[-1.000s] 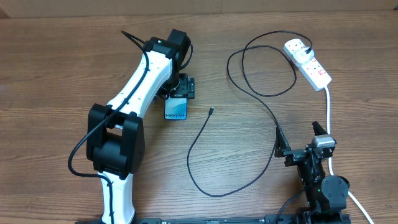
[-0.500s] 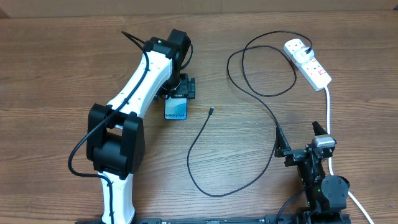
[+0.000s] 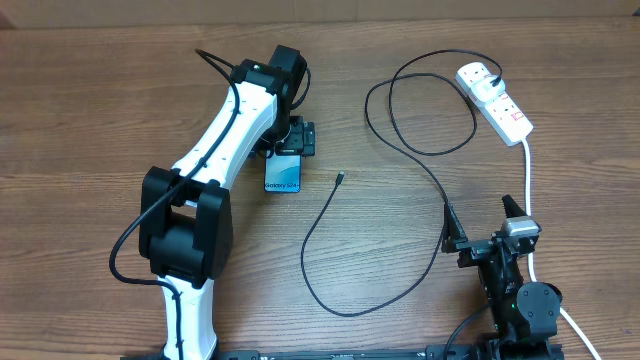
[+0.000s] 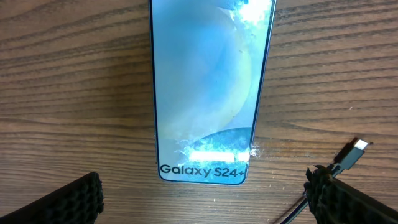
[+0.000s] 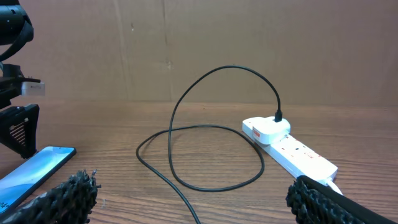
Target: Plug charger to phone and switch on socket
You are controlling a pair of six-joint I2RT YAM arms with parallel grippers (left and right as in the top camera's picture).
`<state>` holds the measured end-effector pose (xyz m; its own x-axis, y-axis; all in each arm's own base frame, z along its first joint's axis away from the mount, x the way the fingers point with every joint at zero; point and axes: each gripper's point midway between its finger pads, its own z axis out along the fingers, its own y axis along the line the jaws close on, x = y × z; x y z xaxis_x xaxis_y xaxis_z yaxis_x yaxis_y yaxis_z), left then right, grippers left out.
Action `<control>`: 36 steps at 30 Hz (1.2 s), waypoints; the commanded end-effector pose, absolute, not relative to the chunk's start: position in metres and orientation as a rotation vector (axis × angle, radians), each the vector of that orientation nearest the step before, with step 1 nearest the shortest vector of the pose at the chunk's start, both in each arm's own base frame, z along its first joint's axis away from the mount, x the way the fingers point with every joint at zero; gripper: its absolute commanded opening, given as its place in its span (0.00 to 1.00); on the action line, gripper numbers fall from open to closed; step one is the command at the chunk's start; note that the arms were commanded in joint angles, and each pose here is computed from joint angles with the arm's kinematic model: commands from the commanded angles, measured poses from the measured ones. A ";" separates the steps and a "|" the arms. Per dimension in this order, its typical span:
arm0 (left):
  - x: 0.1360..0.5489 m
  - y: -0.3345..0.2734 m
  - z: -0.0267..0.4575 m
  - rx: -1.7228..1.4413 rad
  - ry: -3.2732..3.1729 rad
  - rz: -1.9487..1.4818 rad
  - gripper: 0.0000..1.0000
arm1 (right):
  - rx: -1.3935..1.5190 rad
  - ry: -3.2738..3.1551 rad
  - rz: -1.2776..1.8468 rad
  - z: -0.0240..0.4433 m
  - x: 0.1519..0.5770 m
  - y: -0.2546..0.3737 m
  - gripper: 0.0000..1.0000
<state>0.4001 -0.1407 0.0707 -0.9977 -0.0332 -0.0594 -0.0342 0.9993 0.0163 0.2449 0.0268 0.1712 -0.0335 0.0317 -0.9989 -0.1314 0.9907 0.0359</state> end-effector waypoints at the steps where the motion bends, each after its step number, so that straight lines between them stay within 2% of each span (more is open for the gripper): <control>1: 0.398 -0.141 0.065 -0.027 3.097 0.028 1.00 | -0.075 1.591 0.133 0.171 0.245 0.027 1.00; 36: 0.412 -0.144 0.012 -0.044 3.002 -0.058 1.00 | -0.075 1.591 0.133 0.171 0.245 0.027 1.00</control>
<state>0.4110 -0.1469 0.0165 -0.9892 -0.0388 -0.1416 -0.0338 0.9987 -0.0374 0.2449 0.0268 0.1711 -0.0338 0.0309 -0.9990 -0.1315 0.9907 0.0351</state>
